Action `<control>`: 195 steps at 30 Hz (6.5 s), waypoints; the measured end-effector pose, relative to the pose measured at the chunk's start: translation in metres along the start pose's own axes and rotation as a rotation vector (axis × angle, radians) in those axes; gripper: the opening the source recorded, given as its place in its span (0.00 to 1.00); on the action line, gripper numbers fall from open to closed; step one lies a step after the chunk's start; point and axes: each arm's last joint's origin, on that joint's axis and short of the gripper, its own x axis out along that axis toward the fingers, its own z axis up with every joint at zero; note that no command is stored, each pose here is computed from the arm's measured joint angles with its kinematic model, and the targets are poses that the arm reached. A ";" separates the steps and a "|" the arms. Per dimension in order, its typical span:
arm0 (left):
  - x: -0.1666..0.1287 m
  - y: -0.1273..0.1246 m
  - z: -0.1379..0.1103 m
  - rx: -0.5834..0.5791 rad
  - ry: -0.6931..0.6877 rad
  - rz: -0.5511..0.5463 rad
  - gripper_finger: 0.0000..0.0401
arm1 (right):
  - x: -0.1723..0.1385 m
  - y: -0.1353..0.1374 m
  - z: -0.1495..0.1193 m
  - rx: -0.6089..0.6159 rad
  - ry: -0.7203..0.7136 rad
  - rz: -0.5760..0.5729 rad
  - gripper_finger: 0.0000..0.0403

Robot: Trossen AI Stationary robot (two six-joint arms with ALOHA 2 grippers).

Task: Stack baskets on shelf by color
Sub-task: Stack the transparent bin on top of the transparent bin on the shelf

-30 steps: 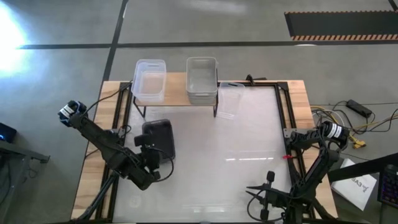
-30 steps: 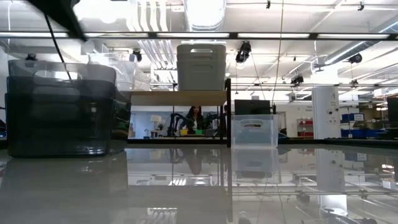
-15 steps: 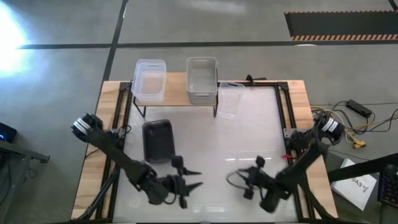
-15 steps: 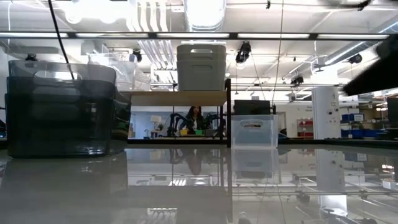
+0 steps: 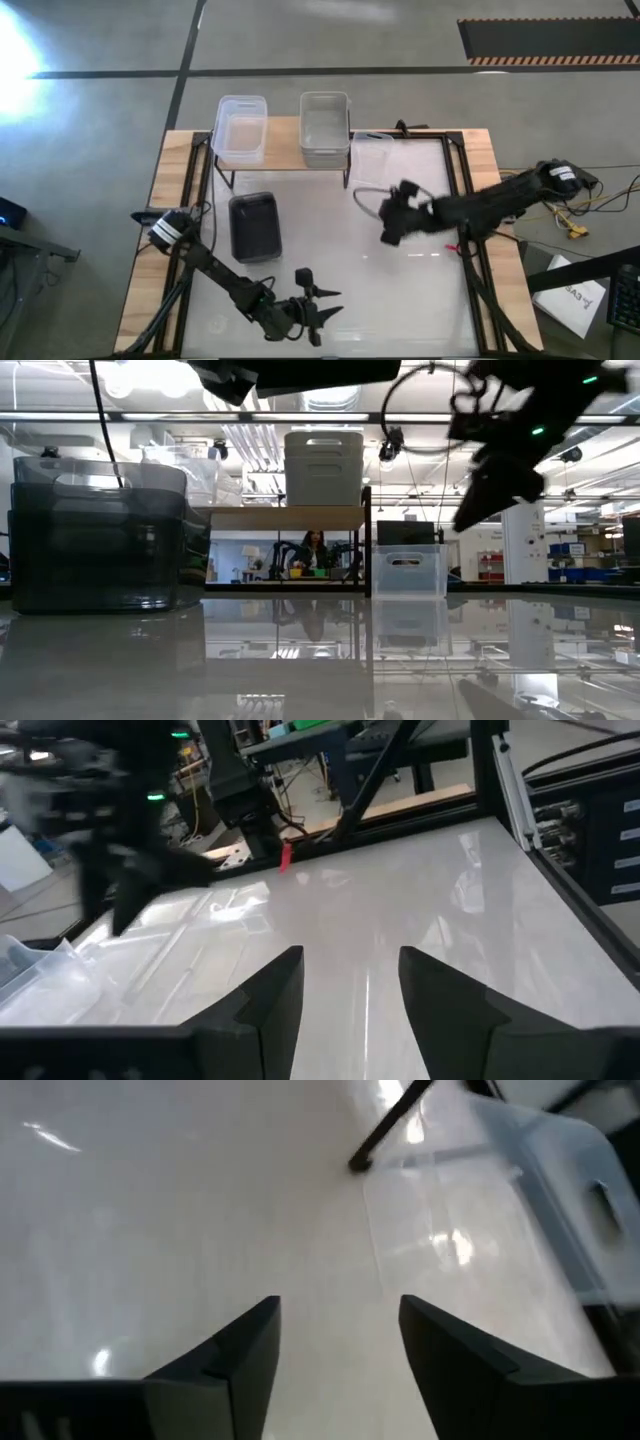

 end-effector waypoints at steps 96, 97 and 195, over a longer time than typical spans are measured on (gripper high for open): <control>-0.027 0.022 0.015 -0.370 0.449 -0.299 0.38 | -0.039 0.203 -0.092 0.157 -0.466 0.439 0.31; -0.026 0.024 0.012 -0.392 0.481 -0.299 0.38 | -0.037 0.205 -0.093 0.156 -0.465 0.437 0.31; -0.156 0.420 0.103 0.262 0.936 0.047 0.00 | -0.024 0.218 -0.080 0.241 -0.466 0.410 0.15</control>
